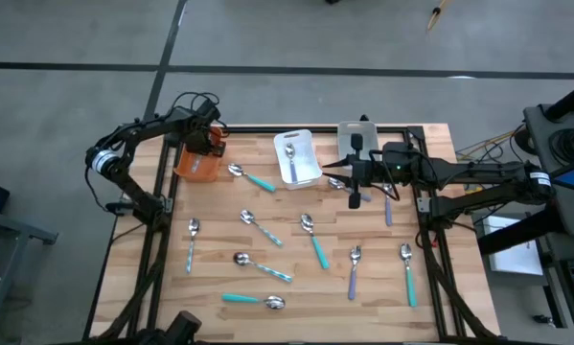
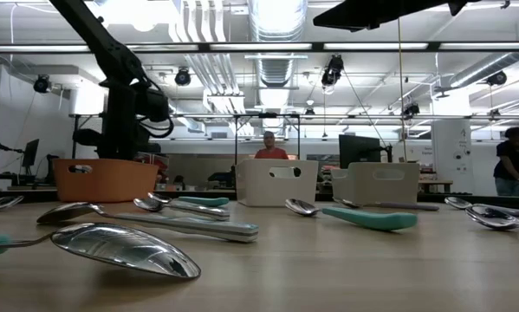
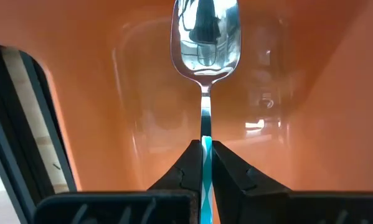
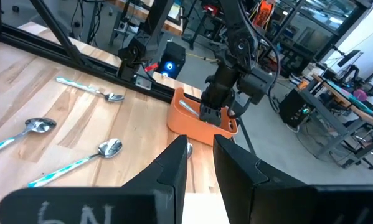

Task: Sort silverware by color (type)
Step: Put the blue patterned spoon into the orange bin

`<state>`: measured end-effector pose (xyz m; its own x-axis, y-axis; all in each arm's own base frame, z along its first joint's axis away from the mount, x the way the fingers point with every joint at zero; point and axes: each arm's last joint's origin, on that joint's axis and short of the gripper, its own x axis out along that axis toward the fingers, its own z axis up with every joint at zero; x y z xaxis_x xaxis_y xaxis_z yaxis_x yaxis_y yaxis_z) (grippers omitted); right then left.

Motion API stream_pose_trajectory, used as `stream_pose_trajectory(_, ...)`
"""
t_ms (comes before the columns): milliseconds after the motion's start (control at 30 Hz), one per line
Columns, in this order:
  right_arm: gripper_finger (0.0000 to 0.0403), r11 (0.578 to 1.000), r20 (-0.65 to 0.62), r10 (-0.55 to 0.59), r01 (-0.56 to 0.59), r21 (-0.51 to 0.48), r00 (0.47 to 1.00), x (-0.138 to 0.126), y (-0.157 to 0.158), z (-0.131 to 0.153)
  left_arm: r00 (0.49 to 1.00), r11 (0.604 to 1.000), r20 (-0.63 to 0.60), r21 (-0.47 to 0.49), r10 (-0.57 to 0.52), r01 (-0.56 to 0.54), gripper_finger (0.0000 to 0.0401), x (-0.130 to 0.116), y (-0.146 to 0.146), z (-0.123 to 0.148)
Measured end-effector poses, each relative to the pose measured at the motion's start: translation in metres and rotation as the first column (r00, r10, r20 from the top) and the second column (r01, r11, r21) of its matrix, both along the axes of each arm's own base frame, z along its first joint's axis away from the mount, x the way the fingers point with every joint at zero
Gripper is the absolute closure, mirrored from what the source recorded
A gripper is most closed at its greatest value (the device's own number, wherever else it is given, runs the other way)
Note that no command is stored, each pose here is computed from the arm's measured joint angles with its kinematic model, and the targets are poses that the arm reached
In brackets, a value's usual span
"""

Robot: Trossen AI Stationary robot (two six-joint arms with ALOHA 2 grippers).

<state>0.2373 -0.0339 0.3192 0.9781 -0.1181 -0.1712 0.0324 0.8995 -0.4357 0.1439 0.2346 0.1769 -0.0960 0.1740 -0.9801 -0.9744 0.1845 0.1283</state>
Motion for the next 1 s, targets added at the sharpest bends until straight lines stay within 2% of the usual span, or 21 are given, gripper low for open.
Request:
stream_pose_trajectory(333,0.0335,1.000,0.001,0.000,0.000,-0.001,1.000,-0.0001,0.0000,0.0001,1.000,1.000,-0.013,-0.018,-0.002,0.002,0.0382,0.0006,0.0010,-0.0049)
stream_pose_trajectory(1000,0.0335,1.000,0.000,0.000,0.000,-0.002,1.000,0.0000,0.0000,0.0000,0.999,0.999,-0.020,-0.026,-0.035,0.035,0.0377,0.0052,-0.0029,-0.0050)
